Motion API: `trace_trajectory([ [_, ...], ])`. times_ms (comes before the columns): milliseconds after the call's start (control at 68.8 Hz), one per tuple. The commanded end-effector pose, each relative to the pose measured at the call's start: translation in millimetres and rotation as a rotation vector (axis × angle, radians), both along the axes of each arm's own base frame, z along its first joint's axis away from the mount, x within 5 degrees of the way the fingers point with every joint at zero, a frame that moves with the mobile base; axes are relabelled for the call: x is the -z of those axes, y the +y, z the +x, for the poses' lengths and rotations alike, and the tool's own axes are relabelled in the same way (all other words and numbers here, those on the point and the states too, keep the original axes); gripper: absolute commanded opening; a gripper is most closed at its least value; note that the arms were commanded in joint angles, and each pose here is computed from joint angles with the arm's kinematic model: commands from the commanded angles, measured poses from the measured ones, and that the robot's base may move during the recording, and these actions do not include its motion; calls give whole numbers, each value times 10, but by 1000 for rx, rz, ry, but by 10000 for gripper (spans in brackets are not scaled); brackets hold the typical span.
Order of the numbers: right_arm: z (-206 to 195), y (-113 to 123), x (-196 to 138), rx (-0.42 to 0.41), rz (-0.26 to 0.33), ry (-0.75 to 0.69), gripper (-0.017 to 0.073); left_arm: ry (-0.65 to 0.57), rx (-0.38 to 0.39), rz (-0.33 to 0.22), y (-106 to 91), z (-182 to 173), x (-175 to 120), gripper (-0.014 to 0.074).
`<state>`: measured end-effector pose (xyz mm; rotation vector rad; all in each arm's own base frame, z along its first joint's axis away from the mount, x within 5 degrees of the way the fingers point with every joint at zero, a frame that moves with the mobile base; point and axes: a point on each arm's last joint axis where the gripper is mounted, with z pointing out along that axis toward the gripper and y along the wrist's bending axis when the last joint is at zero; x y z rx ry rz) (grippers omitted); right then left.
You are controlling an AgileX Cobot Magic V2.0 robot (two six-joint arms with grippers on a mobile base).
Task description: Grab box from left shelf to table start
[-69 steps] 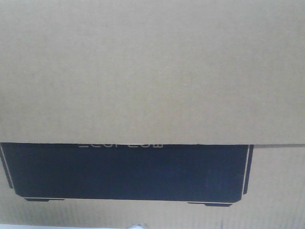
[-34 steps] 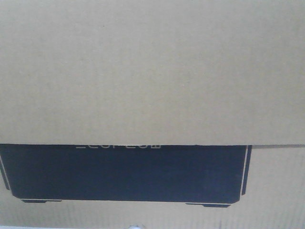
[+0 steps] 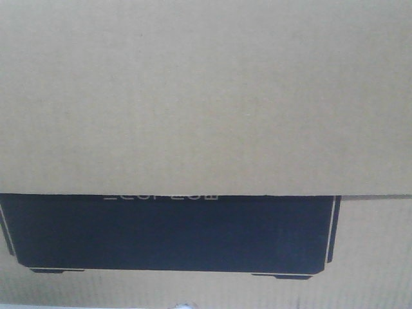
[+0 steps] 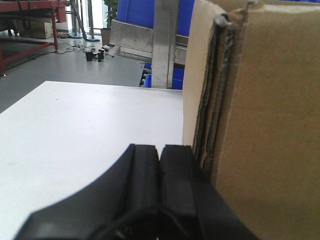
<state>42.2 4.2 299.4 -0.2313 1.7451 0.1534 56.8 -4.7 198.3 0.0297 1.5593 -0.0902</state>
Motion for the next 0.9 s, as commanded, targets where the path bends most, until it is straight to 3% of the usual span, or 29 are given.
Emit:
trace_trajectory([
  [0, 9, 8, -153, -6, 6, -103, 49, -115, -10, -16, 14, -21, -109, -99],
  [291, 71, 46, -31, 16, -20, -167, 49, -115, -10, -16, 14, -21, -109, -99],
  [581, 125, -24, 640, 207, 54, -230, 49, -115, -10, -16, 14, -21, -109, -99],
  [712, 143, -39, 973, 231, 53, -264, 49, -115, -10, -16, 14, -21, -109, -99],
  [886, 141, -37, 1005, 229, 37, -216, 49, -114, -10, -16, 14, -20, -109, -99],
])
